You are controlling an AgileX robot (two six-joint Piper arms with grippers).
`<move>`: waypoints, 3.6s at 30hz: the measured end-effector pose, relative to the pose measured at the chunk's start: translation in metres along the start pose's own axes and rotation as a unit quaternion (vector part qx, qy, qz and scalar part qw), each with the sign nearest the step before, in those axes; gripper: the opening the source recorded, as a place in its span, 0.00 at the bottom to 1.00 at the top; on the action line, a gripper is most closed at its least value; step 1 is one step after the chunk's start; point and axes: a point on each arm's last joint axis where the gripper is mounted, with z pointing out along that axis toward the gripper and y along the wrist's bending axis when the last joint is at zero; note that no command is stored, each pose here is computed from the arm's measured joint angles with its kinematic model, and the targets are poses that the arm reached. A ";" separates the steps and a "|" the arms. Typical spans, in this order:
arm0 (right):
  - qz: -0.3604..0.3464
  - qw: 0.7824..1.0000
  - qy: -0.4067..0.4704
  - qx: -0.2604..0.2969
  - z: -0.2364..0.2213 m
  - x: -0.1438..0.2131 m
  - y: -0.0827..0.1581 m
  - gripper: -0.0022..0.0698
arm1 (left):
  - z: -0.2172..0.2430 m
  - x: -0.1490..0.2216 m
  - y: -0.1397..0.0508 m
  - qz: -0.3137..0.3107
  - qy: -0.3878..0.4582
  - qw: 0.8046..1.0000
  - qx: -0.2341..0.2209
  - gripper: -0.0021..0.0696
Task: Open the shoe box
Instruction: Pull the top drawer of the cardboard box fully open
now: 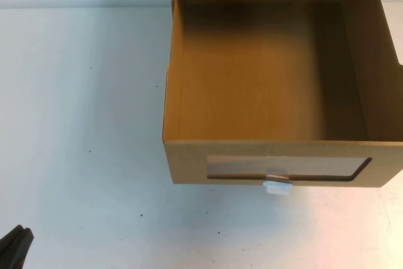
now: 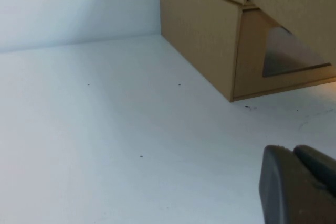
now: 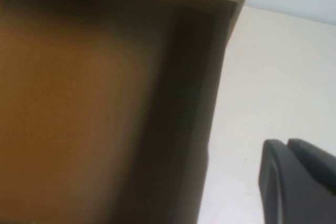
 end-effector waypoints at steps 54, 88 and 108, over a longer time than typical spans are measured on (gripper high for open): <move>0.107 0.957 -0.248 0.109 0.020 0.270 -0.029 0.01 | 0.000 0.000 0.000 -0.001 0.000 1.000 0.000 0.02; 0.059 0.990 -0.123 0.040 0.026 0.296 -0.016 0.01 | 0.000 0.000 0.000 0.000 0.000 1.000 0.000 0.02; 0.059 0.990 -0.124 0.039 0.026 0.296 -0.015 0.01 | 0.000 -0.001 0.000 0.001 -0.006 1.000 -0.002 0.02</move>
